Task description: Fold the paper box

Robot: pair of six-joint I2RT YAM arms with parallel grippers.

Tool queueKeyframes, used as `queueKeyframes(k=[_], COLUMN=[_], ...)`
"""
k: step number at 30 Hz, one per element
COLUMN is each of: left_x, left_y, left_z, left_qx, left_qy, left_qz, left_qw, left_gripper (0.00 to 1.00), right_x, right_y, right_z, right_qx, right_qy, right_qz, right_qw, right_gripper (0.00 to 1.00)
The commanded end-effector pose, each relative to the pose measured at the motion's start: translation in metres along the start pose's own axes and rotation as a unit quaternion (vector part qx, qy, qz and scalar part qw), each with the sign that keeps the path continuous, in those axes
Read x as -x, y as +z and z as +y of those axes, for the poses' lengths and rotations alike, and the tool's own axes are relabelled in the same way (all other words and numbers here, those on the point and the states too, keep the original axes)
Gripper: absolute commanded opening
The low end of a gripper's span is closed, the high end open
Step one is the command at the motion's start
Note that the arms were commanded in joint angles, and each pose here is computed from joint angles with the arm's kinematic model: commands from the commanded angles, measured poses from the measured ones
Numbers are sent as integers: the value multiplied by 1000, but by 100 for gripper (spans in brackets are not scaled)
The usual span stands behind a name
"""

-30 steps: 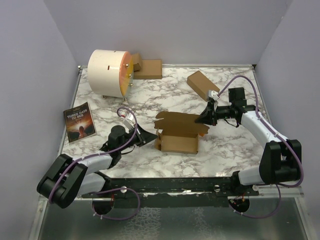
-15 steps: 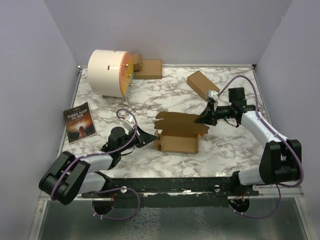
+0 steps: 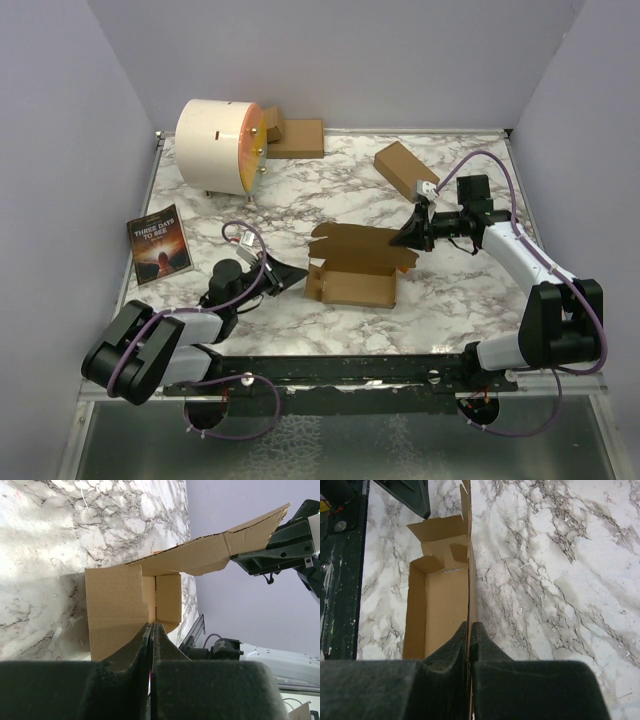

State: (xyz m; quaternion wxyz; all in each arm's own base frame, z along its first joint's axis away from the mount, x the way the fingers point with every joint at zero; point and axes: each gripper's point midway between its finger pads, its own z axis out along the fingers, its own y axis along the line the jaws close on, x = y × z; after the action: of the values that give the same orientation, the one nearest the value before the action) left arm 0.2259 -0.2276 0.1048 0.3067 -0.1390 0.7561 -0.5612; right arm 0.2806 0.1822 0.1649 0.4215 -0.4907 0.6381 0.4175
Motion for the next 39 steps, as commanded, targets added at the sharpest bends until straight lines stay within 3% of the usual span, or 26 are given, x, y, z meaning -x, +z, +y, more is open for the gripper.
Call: queueKeyframes(k=[1, 19, 26, 33, 39], left_x=[3, 8, 22, 44, 47], left_y=[-4, -12, -18, -34, -55], left_z=[-2, 12, 13, 37, 78], left_qx=[-13, -4, -3, 88, 193], left_qy=[1, -7, -3, 55, 77], left_qz=[-4, -19, -40, -66, -73], left_qw=[1000, 1000, 999, 992, 975], left_gripper=[3, 0, 16, 22, 20], right_x=[2, 2, 2, 1, 1], right_y=[-1, -1, -1, -1, 0], right_z=[1, 1, 1, 1, 1], right_qx=[-4, -2, -1, -2, 0], right_qy=[-9, -10, -9, -10, -8], right_qz=[2, 2, 3, 4, 3], right_qw=[1000, 1000, 1000, 1000, 1000], right_gripper=[1, 1, 1, 1, 1])
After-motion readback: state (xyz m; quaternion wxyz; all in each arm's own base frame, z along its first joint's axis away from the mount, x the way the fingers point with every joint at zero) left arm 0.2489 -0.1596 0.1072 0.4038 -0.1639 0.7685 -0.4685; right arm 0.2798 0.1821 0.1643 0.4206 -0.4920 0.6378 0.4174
